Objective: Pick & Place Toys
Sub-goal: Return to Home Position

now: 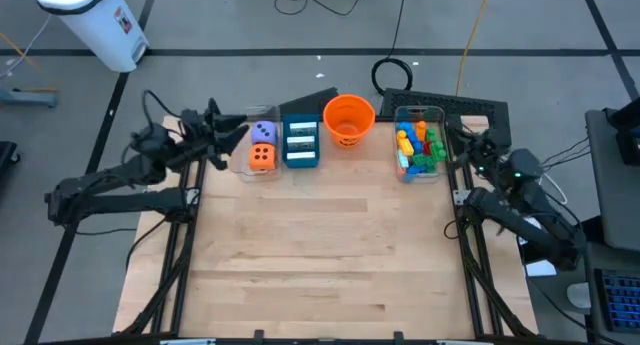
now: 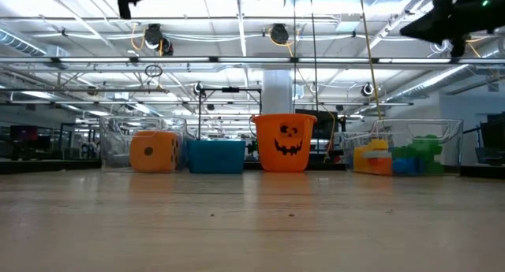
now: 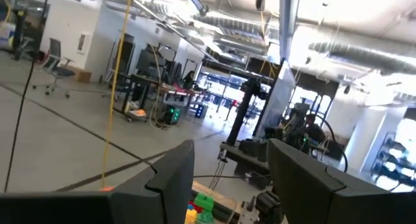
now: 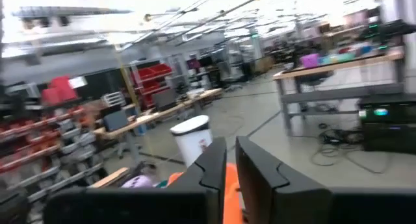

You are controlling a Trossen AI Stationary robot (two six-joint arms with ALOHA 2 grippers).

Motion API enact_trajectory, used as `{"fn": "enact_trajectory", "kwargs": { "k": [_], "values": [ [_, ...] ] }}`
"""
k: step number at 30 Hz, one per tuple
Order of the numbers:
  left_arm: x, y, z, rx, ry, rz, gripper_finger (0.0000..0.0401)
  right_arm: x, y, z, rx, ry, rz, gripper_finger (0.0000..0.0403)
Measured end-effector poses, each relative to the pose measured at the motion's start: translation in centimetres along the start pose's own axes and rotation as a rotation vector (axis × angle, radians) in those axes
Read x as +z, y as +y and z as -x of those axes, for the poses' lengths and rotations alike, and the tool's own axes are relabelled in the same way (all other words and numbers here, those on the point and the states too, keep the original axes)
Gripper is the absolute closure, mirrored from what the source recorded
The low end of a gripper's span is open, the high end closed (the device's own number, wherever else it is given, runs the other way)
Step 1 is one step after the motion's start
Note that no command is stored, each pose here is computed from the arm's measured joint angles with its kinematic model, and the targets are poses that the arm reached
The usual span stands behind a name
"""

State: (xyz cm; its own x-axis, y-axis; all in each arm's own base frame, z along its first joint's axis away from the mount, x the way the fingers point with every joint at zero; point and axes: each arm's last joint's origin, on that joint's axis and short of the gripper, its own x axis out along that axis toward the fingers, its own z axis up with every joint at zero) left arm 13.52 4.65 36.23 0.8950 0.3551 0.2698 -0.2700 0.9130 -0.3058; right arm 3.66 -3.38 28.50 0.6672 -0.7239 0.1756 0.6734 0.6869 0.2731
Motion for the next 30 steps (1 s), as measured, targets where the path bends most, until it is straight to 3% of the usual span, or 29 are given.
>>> {"fn": "enact_trajectory", "kwargs": {
  "k": [7, 18, 30],
  "values": [
    [-4.0, 2.2, 0.3, 0.066, -0.017, 0.058, 0.0199, -4.8, -0.5, -2.5, 0.048, 0.038, -0.068, 0.04],
    [-7.1, 4.2, 1.0, 0.178, 0.023, 0.037, 0.0203, -9.4, -1.6, -3.3, 0.034, 0.073, -0.126, 0.0402],
    [-9.7, 5.6, 0.2, 0.218, 0.149, 0.016, 0.0334, -11.4, -2.1, -3.2, 0.013, 0.13, -0.141, 0.0399]
  ]
}}
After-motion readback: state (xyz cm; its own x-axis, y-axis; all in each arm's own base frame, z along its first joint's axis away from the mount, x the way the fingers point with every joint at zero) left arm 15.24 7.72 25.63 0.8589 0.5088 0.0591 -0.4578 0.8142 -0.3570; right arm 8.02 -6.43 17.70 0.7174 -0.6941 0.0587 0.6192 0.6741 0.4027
